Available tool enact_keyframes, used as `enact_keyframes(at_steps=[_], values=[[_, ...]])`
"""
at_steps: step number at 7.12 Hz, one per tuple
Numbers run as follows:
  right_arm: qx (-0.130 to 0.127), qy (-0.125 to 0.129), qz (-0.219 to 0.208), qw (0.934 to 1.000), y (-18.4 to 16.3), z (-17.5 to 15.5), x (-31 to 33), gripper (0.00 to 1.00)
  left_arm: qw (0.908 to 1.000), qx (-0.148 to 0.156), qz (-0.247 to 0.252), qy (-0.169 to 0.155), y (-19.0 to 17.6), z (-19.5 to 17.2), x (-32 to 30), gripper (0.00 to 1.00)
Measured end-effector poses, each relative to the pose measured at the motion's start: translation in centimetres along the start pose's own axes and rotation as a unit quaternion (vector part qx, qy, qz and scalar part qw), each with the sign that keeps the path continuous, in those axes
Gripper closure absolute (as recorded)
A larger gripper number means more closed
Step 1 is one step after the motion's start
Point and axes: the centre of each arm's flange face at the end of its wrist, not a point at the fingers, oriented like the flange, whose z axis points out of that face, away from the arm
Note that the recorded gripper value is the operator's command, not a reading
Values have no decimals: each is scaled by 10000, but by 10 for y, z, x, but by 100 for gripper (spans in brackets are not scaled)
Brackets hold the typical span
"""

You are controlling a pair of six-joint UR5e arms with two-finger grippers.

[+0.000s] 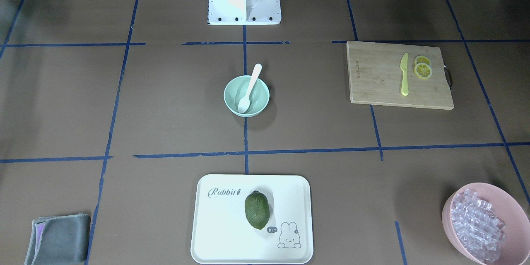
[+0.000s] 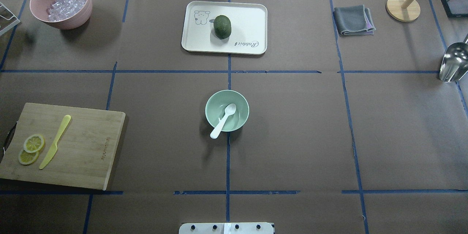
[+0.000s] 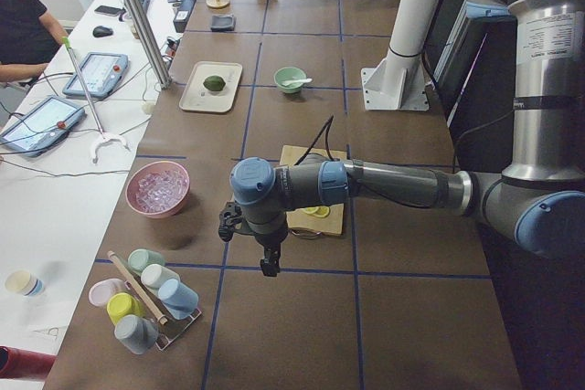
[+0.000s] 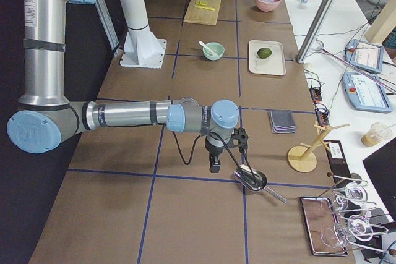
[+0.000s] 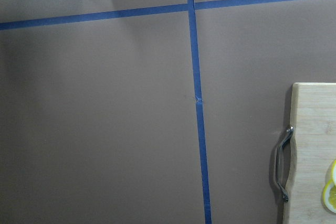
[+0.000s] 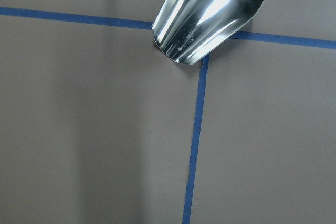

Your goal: Place spoon in bowl

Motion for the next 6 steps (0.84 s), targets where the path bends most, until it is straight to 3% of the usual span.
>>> enact_keyframes(at_steps=[6], values=[[-74, -18, 75, 9999, 2, 7, 7, 0, 10000, 10, 14, -7, 0, -1, 1, 0]])
